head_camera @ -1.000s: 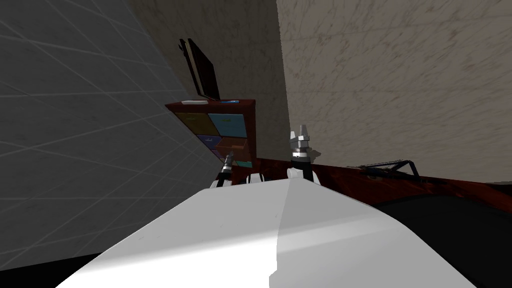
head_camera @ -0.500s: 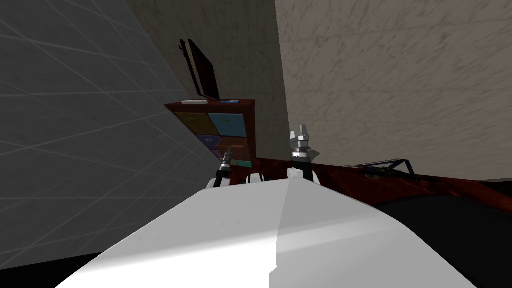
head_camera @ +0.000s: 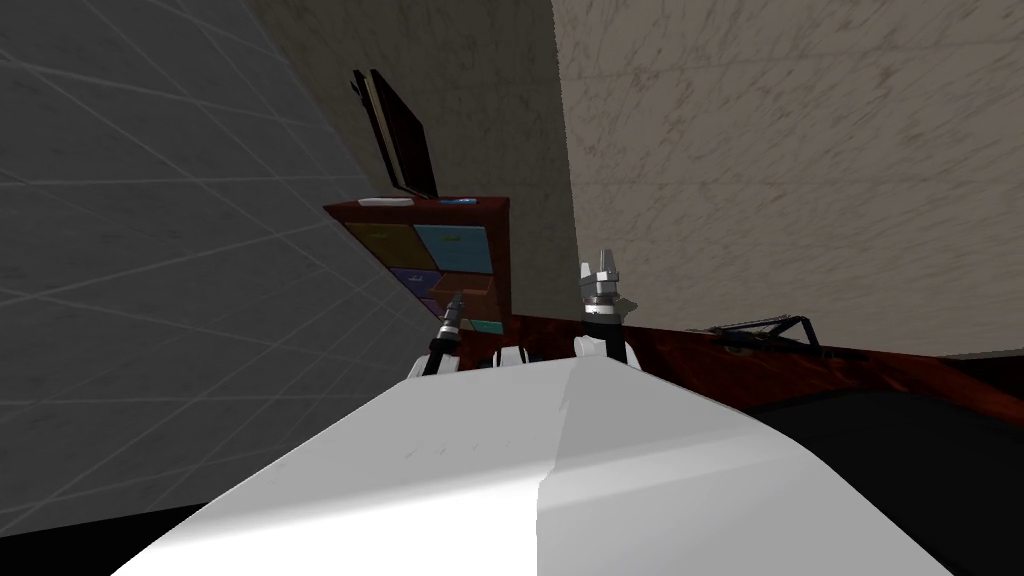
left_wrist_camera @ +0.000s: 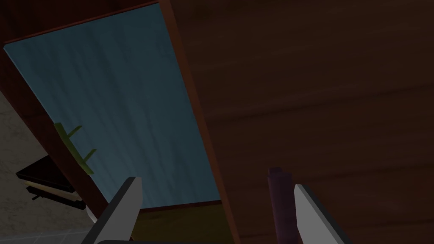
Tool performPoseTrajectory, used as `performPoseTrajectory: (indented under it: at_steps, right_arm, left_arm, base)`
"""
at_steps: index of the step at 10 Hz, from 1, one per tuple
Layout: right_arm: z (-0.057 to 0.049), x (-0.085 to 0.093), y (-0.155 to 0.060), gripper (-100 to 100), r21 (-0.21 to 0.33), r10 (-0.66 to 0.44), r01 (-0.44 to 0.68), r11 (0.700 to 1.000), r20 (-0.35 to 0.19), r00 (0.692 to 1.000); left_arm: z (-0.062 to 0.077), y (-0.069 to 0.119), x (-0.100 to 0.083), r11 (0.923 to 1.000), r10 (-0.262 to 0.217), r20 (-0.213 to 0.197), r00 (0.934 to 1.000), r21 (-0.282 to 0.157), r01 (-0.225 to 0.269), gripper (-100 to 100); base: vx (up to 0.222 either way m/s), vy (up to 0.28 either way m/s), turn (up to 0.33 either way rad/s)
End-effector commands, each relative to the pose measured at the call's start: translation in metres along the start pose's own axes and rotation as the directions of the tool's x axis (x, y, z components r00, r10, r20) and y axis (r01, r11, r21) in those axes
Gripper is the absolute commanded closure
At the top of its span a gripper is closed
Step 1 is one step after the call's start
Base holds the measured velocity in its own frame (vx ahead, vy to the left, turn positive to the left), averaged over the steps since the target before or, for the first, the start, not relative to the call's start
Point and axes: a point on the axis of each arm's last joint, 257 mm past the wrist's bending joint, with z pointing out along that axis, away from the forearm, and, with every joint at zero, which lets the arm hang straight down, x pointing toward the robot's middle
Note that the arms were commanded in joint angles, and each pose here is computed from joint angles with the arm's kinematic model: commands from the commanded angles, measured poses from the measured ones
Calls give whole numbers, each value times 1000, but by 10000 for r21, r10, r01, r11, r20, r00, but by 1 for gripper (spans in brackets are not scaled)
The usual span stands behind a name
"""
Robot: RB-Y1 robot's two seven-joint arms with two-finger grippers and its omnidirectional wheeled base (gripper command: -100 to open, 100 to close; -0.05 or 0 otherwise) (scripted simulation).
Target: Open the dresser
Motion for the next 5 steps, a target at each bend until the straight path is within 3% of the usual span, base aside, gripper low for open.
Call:
performPoseTrajectory:
  at_steps: [1,5]
  right_arm:
    - [0,0,0,0,0,0,0,10000,0,10000]
    - [0,0,0,0,0,0,0,10000,0,10000]
  left_arm:
    - [-1,2,0,10000,-1,-3,10000,-44,1,0]
    - [-2,5,0,9999,1,-4,10000,-123,-1,0]
  base:
    - [0,0,0]
    - [0,0,0]
